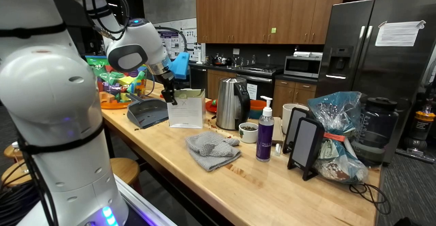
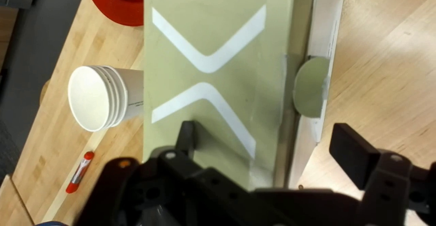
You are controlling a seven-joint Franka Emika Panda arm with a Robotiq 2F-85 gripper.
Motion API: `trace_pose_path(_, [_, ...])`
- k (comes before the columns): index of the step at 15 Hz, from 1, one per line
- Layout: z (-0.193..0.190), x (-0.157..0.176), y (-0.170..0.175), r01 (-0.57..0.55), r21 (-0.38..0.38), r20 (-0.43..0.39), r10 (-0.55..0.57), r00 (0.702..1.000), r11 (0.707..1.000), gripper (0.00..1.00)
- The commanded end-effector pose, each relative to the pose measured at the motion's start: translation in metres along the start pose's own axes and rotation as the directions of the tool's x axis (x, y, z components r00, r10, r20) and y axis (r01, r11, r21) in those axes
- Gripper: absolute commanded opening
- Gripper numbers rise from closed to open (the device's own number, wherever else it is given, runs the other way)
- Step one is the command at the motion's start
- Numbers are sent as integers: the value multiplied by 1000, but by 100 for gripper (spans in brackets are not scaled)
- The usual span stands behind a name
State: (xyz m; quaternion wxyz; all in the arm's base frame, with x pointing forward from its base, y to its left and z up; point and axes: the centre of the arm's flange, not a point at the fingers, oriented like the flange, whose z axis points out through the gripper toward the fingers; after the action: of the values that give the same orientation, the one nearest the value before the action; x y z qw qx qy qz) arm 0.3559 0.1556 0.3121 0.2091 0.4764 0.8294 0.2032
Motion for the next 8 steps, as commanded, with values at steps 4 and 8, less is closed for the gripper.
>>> trace_pose_path(4, [-75,-1,-16,14,57,-27,-12,1000,998,100])
trace_pose_path(8, [-94,-3,-6,6,64,-21,-4,1000,998,100])
